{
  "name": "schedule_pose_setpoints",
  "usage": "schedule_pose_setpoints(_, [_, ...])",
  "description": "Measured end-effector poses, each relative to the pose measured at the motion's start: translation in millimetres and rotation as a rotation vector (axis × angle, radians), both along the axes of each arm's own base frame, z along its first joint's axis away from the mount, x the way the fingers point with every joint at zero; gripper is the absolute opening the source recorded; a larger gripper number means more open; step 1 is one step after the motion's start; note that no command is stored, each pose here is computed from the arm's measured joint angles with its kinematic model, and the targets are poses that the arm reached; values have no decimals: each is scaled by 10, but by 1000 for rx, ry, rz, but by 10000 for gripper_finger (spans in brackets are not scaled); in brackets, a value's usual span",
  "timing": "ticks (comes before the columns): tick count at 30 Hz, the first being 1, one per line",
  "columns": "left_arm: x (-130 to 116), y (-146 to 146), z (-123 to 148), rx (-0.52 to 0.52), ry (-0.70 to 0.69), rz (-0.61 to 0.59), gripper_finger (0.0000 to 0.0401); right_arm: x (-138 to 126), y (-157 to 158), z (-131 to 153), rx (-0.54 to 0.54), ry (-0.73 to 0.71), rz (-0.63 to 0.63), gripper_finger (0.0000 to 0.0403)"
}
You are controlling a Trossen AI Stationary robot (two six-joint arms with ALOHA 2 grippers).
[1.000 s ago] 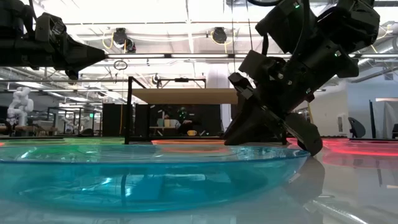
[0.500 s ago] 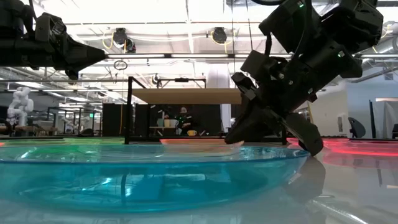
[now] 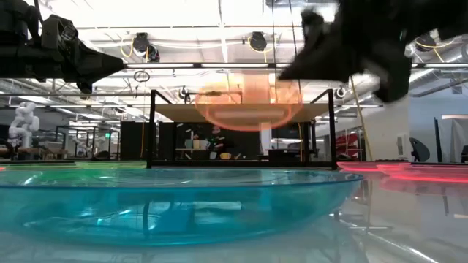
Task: Place and stack plates onto a shelf
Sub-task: Put the top orange plate on the shelf
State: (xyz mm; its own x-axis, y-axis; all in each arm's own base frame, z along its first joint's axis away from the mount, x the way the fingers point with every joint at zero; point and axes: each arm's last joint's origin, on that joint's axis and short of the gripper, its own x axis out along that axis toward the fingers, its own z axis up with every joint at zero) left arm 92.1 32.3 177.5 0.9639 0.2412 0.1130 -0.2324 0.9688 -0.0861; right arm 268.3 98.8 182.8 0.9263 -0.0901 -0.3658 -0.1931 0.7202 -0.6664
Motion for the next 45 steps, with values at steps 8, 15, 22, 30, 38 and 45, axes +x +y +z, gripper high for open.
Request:
schedule_pose_setpoints(8, [0, 0, -1, 0, 1, 0, 81, -207, -132, 523, -113, -173, -99, 0])
schedule_pose_setpoints(15, [0, 0, -2, 0, 1, 0, 81, -315, -568, 773, -217, -197, -295, 0])
schedule_pose_setpoints(22, [1, 0, -2, -1, 2, 0, 81, -366, -778, 711, -88, -107, -271, 0])
schedule_pose_setpoints(30, [0, 0, -2, 0, 1, 0, 81, -328, -551, 324, 58, 154, -140, 23])
schedule_pose_setpoints(38, [0, 0, -2, 0, 1, 0, 81, -188, -463, -193, 77, 379, -201, 135])
schedule_pose_setpoints(45, [0, 0, -2, 0, 1, 0, 81, -98, -558, -519, 54, 492, -272, 179])
